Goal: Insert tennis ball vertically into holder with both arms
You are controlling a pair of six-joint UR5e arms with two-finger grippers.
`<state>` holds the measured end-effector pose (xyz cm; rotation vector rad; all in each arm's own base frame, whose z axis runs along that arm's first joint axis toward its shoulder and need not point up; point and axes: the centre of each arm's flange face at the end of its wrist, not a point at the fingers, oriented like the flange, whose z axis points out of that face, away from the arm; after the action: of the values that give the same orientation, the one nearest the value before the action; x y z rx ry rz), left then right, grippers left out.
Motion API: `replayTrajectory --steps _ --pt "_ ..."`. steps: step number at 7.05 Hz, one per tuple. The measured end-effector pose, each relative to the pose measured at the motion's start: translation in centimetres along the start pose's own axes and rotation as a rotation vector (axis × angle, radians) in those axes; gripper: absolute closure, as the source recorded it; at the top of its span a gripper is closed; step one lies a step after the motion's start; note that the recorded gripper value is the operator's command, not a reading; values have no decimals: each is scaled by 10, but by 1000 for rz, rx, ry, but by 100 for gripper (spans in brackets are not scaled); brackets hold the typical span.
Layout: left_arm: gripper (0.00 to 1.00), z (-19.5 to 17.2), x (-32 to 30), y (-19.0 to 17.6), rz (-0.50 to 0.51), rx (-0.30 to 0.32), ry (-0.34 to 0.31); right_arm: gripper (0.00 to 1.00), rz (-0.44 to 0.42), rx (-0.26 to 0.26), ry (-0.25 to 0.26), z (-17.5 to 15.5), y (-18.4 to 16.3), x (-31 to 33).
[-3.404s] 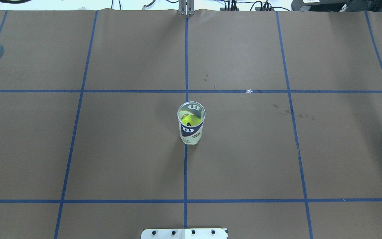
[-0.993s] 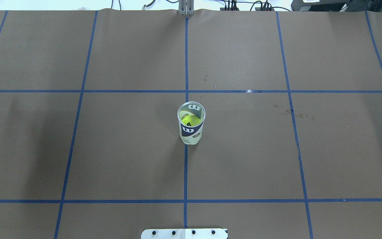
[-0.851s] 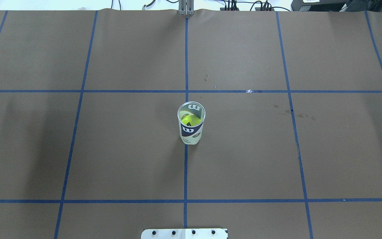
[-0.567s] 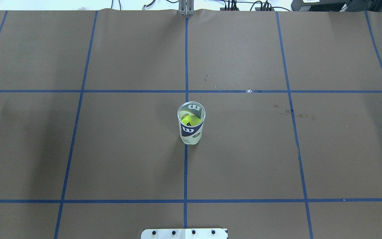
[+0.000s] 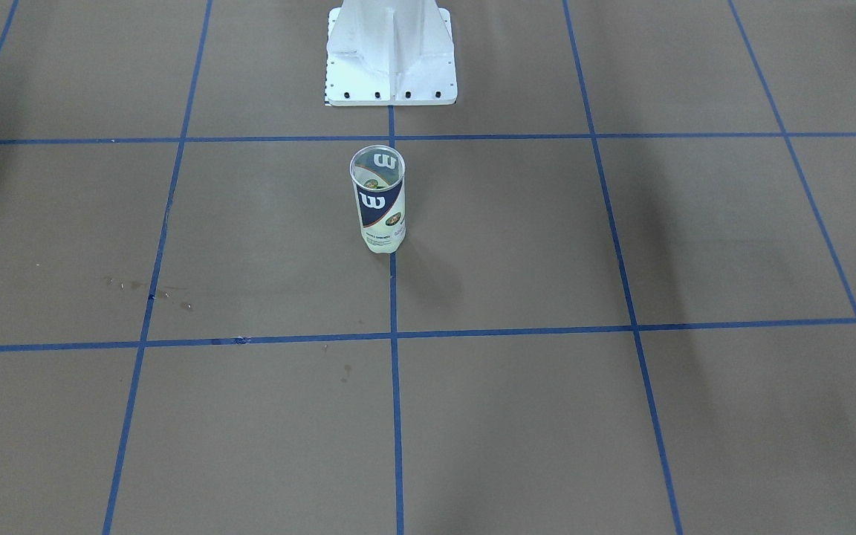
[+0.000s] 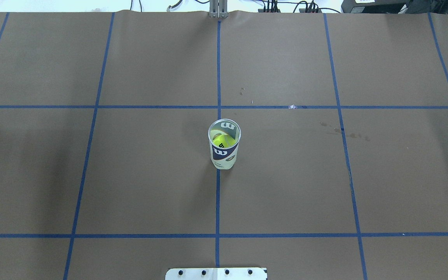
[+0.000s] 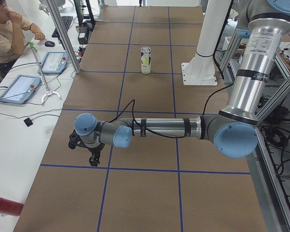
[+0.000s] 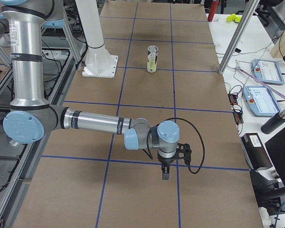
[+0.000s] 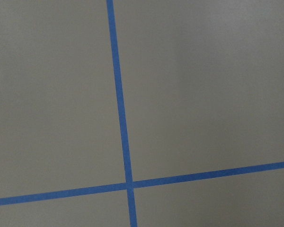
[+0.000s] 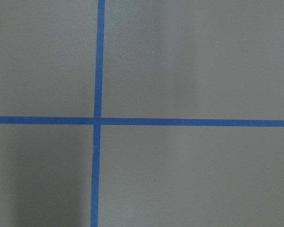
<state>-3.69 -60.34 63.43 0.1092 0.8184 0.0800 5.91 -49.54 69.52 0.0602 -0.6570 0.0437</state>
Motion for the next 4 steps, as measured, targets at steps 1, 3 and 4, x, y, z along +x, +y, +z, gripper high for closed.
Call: replayTrajectory --steps 1,3,4 --pt "0 -21 -13 5 34 -5 -21 0 1 0 -1 0 0 0" --pt "0 -52 -37 32 39 7 -40 0 -2 4 -4 -2 -2 -2" --pt "0 -53 -43 46 30 7 -43 0 -6 9 -12 -6 -7 -6"
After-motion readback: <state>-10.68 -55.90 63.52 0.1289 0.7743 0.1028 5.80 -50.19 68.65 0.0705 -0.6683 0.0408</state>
